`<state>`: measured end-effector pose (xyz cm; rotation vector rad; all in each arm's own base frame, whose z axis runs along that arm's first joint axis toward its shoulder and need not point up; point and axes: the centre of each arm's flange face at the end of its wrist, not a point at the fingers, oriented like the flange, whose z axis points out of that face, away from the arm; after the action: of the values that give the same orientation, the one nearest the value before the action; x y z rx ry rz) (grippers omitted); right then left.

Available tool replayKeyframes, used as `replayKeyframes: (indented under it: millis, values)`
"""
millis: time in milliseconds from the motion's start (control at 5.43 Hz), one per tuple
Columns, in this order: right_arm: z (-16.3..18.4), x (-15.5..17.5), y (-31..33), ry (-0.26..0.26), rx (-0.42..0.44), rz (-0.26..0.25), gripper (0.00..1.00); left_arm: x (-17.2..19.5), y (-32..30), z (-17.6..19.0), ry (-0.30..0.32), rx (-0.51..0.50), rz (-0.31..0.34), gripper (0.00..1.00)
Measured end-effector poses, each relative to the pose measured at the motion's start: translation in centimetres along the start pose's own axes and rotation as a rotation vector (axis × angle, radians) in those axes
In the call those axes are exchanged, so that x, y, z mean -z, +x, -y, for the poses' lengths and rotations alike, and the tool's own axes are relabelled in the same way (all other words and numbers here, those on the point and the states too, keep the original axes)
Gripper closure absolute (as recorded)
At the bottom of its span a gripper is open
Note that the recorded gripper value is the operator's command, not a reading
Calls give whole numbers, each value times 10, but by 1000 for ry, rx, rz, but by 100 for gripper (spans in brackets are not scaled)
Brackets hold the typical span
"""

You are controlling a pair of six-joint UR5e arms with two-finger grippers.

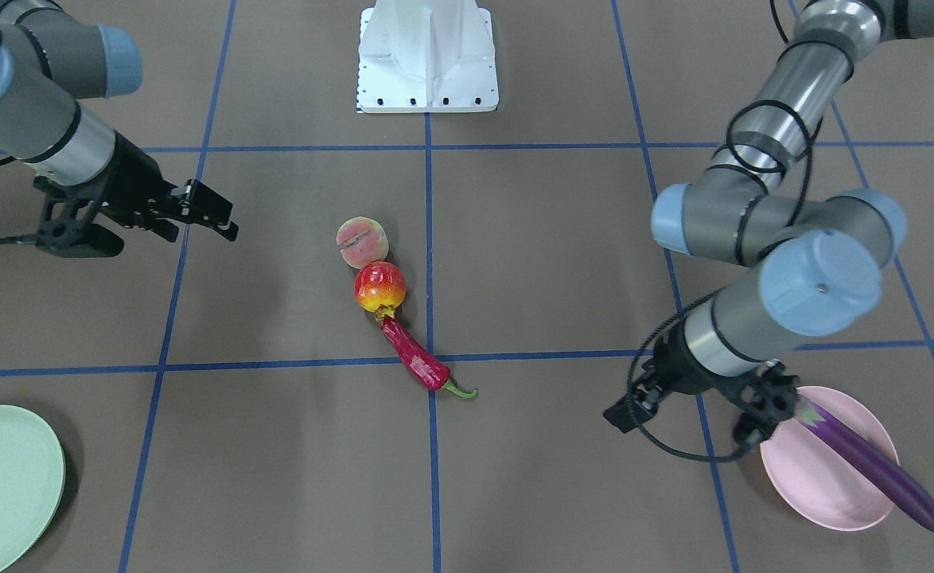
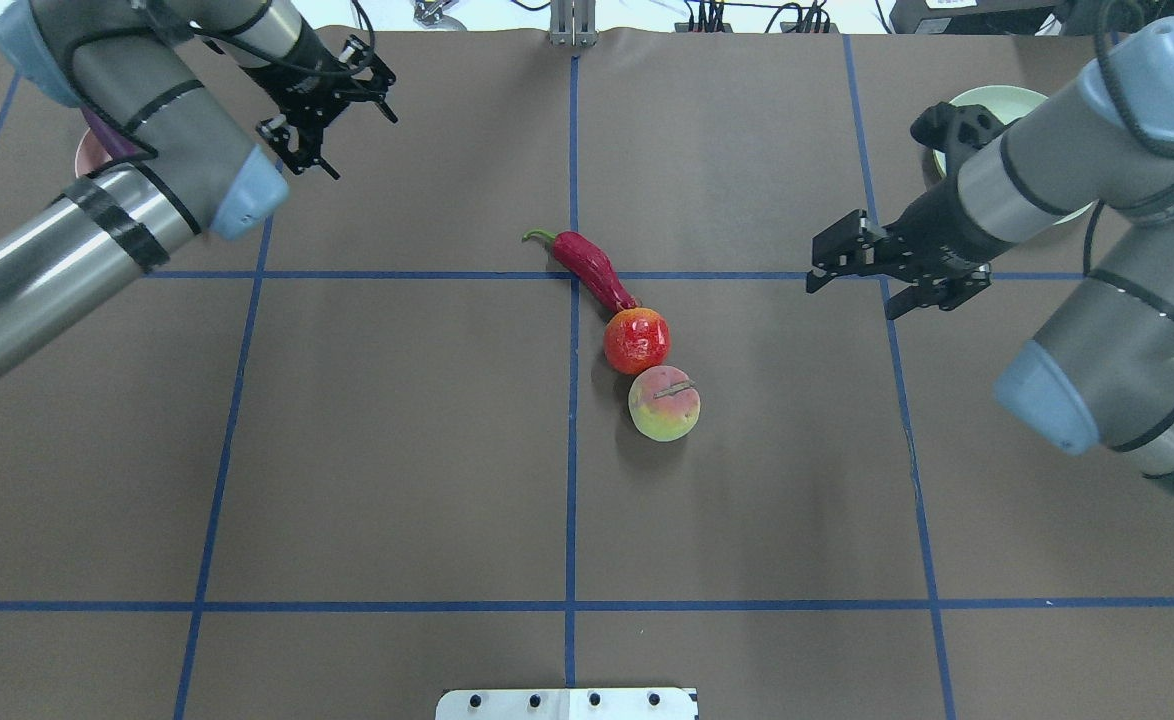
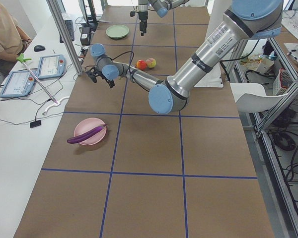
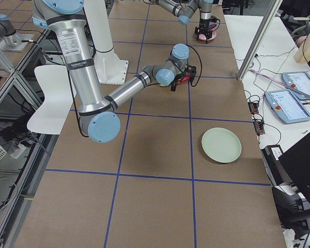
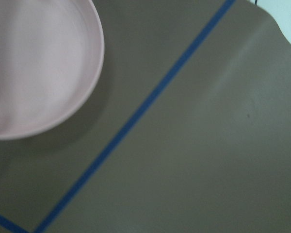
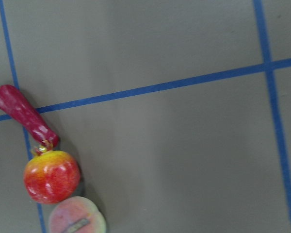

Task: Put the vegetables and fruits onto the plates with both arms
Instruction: 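Release the eggplant with the left gripper while the right gripper reaches toward the peach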

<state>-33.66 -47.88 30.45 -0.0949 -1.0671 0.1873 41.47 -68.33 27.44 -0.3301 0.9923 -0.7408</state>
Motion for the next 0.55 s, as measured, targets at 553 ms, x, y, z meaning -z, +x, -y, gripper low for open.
replayKeyframes:
  millis: [553]
  values:
    - [-70,-73,-77,65,-1,-18,0,-21,32,-72,-7,48,10,0]
